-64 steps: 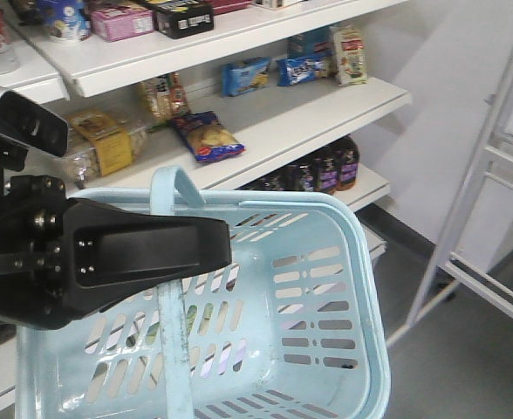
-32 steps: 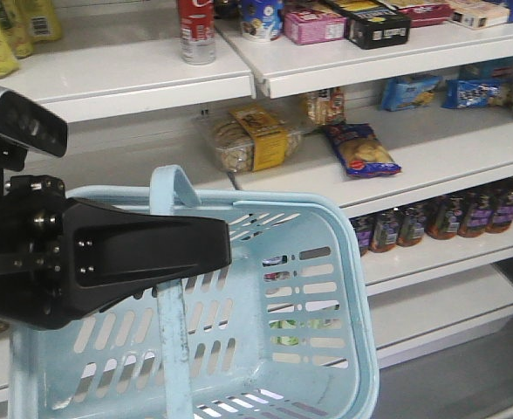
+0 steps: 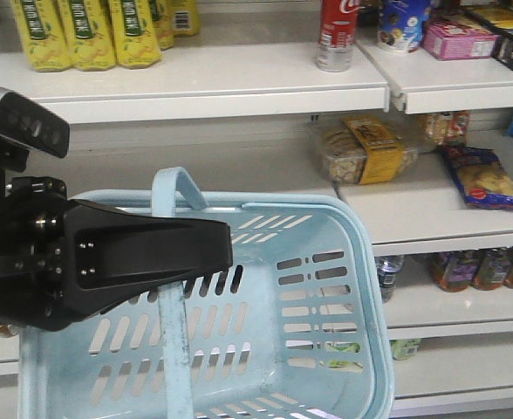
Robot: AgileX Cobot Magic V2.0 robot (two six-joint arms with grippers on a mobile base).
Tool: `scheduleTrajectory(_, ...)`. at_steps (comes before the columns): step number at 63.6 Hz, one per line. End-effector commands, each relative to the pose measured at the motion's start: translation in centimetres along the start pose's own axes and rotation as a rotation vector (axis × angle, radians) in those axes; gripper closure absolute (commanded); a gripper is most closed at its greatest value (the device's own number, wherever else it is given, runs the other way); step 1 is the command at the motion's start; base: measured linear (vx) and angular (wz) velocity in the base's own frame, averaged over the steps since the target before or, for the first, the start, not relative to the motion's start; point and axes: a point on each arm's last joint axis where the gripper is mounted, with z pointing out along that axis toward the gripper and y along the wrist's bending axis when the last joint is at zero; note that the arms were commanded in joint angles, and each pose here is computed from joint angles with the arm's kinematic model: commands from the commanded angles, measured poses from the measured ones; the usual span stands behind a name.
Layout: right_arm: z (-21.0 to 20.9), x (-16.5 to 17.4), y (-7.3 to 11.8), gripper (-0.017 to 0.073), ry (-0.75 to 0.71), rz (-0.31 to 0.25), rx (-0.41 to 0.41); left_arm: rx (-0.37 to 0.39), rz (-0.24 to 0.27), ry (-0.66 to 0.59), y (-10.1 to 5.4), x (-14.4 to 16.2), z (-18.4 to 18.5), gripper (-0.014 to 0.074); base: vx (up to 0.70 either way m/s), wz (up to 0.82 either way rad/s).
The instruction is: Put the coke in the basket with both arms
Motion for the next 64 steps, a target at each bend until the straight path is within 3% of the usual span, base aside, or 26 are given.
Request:
scheduleTrajectory(1,-0.09,-0.44,0.18,0.0564,-0.071,-0.017,-0.017,0.163,0.027,-0.018,-2.71,-0.60,-0.09,0.0599,0.04,0.45)
scheduleTrajectory(31,-0.09,-0.44,0.18,0.0564,-0.071,-0.017,-0.017,0.164,0.028,-0.018,-2.74,-0.59,-0.10,0.0599,0.06,0.38)
scheduleTrajectory(64,-0.09,-0.44,0.18,0.0564,-0.071,-0.017,-0.017,0.163,0.028,-0.019,-2.73,-0.59,-0.10,0.0599,0.09,0.00)
